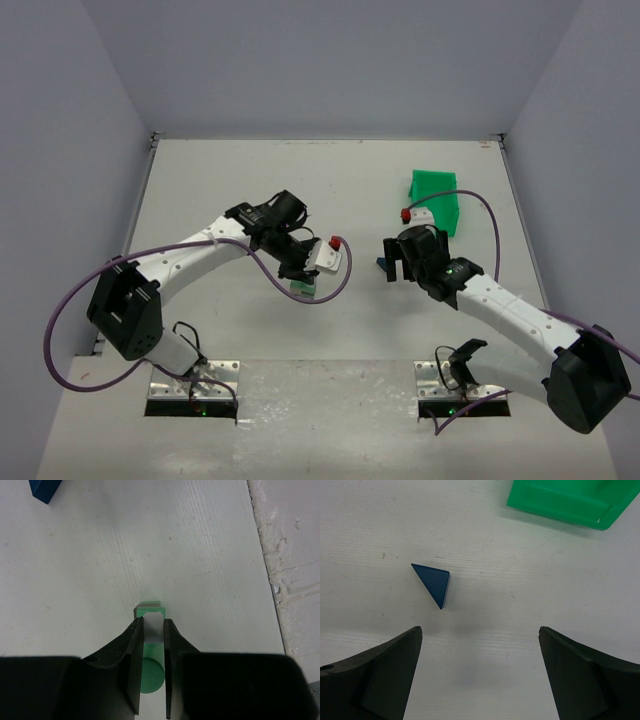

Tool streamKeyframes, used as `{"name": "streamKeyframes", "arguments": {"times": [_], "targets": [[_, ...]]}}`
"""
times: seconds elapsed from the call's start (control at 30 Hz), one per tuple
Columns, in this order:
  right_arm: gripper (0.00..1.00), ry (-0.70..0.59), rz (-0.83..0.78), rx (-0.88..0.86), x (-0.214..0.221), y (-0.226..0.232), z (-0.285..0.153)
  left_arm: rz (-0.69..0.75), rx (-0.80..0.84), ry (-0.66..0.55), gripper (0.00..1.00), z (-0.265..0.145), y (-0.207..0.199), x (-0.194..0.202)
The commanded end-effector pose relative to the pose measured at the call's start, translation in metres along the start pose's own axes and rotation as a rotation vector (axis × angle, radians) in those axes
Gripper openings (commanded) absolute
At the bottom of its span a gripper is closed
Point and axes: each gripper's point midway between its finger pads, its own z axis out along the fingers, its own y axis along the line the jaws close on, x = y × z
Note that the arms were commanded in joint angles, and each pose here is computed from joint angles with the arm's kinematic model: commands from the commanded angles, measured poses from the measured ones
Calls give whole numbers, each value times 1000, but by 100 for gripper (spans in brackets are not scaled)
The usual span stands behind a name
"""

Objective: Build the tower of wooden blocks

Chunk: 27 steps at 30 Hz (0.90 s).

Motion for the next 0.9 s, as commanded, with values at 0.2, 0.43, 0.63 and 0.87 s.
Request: {"name": "streamKeyframes", "arguments": {"times": [0.2, 0.43, 0.63, 0.87], "targets": [[99, -54, 12, 11, -25, 0, -3, 47, -5, -38, 0, -4, 13, -10], [99, -52, 6, 24, -25, -1, -1, 49, 5, -39, 0, -6, 13, -12], [99, -54, 5, 29, -26, -2, -1, 44, 11, -36, 1, -6, 12, -10], [99, -58, 6, 34, -27, -3, -2, 39, 4, -35, 6, -6, 14, -10]]}}
